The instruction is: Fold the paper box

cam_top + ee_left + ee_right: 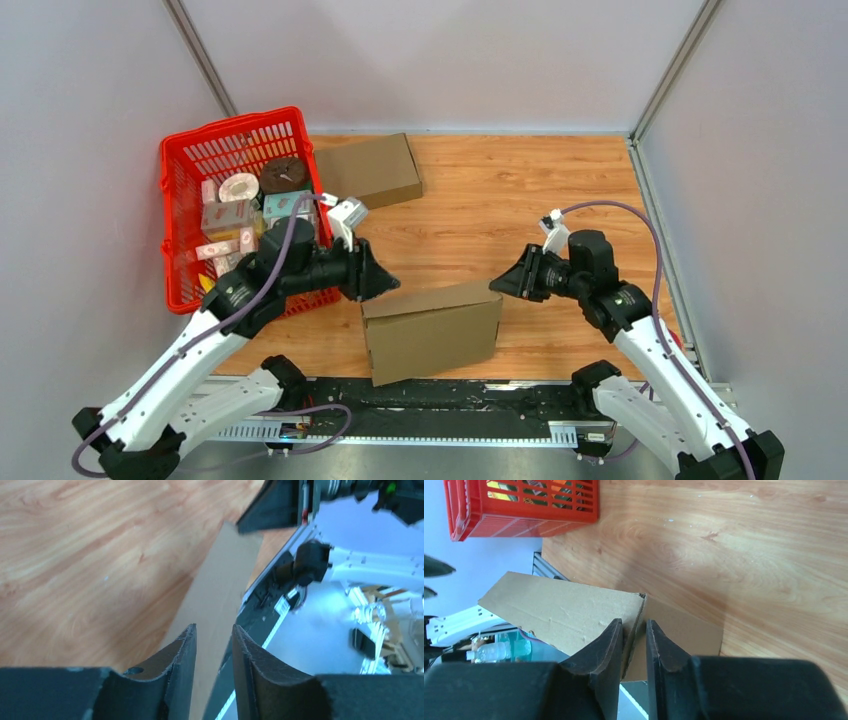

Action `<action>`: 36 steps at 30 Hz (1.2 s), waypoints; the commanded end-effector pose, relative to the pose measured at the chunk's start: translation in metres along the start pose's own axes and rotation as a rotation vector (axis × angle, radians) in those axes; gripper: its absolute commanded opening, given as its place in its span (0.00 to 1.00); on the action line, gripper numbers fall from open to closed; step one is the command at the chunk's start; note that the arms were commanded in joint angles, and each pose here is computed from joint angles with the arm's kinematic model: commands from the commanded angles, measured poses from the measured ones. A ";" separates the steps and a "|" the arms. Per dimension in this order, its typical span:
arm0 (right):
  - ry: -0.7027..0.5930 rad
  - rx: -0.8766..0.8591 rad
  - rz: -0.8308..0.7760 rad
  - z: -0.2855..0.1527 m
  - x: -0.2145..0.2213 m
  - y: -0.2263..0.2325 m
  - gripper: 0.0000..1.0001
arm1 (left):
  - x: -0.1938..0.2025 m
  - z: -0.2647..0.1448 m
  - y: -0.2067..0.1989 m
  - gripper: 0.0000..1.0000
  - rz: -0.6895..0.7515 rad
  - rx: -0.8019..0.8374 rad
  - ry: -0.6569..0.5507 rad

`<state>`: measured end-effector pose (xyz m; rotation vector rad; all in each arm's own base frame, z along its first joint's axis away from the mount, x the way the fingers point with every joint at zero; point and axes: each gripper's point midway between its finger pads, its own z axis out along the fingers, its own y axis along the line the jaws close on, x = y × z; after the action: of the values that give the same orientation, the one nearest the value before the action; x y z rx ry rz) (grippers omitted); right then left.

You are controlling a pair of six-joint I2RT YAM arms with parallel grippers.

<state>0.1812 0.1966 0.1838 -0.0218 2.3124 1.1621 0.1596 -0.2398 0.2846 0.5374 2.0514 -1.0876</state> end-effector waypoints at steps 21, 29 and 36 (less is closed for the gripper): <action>-0.001 0.146 -0.004 -0.009 0.015 -0.032 0.13 | 0.051 -0.068 0.043 0.77 -0.652 -0.396 -0.103; -0.001 0.138 -0.003 -0.006 0.017 -0.031 0.12 | 0.055 -0.047 -0.019 0.78 -0.921 -0.072 0.070; -0.007 0.147 -0.030 -0.008 0.016 -0.031 0.12 | 0.076 -0.056 -0.026 0.78 -1.063 -0.052 0.142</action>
<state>0.1830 0.1871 0.1872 -0.0015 2.2615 1.0781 0.0870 -0.2031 0.2364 -0.5649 2.5307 -1.4022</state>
